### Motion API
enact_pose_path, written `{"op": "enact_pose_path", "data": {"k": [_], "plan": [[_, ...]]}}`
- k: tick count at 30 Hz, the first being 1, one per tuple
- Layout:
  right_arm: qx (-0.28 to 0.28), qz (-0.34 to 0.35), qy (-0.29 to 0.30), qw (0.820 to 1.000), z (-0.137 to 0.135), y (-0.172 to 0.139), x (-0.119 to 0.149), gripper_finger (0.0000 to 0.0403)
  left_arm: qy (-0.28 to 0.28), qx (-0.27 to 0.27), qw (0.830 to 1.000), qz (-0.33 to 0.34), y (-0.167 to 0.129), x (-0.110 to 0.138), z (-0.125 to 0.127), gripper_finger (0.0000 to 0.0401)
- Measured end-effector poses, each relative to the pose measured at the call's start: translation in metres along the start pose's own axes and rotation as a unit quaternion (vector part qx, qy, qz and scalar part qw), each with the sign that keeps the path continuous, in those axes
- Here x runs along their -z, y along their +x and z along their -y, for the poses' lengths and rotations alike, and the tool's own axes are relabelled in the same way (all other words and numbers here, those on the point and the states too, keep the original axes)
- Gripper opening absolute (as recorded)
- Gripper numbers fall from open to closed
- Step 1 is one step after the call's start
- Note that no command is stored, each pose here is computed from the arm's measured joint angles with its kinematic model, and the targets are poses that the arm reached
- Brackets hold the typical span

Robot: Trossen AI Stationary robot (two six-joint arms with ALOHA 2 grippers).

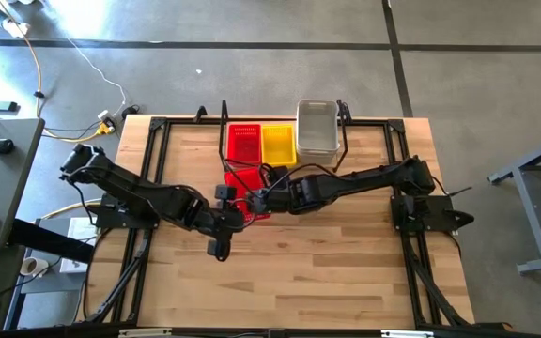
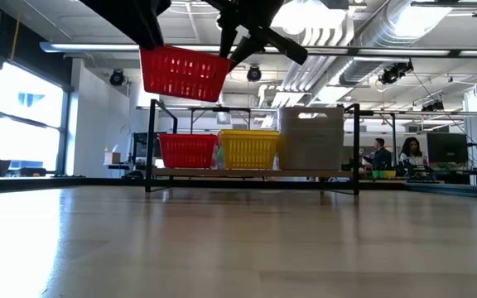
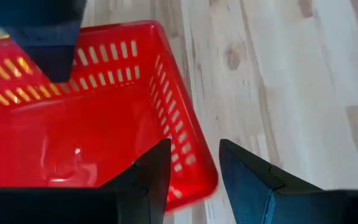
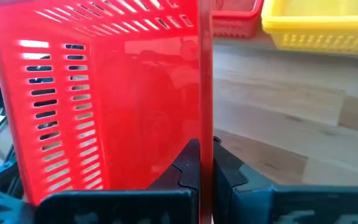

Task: Stack baskets on shelf by color
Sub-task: Stack the red bin on the red bins on the shelf

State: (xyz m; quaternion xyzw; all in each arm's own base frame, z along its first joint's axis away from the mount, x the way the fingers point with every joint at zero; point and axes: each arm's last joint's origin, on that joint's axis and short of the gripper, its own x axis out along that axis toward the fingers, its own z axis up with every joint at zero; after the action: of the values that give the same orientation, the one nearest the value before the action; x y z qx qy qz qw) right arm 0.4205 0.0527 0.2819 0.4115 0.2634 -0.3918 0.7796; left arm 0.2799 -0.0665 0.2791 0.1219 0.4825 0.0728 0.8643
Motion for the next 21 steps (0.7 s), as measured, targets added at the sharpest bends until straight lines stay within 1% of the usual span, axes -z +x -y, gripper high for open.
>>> {"op": "enact_pose_path", "data": {"k": [3, 5, 7, 14, 17, 21], "plan": [[-0.019, -0.012, -0.001, 1.0, -0.0035, -0.0004, 0.0007, 0.0, 0.009, -0.01, 1.0, -0.021, 0.0032, 0.0035, 0.0006, 0.0127], [-0.025, -0.013, -0.002, 1.0, -0.0048, -0.0012, 0.0022, 0.0, 0.012, -0.011, 1.0, -0.026, 0.0058, 0.003, 0.0018, 0.0127], [-0.037, -0.011, -0.001, 0.999, -0.0073, -0.0018, 0.0025, 0.0, 0.02, -0.013, 0.999, -0.045, 0.0085, 0.0065, 0.0027, 0.0127], [-0.045, -0.027, -0.006, 0.999, -0.0083, -0.0029, 0.0041, 0.0, 0.024, -0.029, 0.998, -0.044, 0.0095, 0.0061, 0.0041, 0.0122], [-0.046, -0.028, -0.009, 0.998, -0.0087, -0.0034, 0.0045, 0.0, 0.025, -0.03, 0.998, -0.045, 0.0098, 0.0061, 0.0045, 0.0103], [-0.048, -0.029, -0.024, 0.998, -0.0087, -0.0033, 0.0043, 0.0, 0.024, -0.026, 0.998, -0.045, 0.0098, 0.0062, 0.0047, 0.0058]]}}
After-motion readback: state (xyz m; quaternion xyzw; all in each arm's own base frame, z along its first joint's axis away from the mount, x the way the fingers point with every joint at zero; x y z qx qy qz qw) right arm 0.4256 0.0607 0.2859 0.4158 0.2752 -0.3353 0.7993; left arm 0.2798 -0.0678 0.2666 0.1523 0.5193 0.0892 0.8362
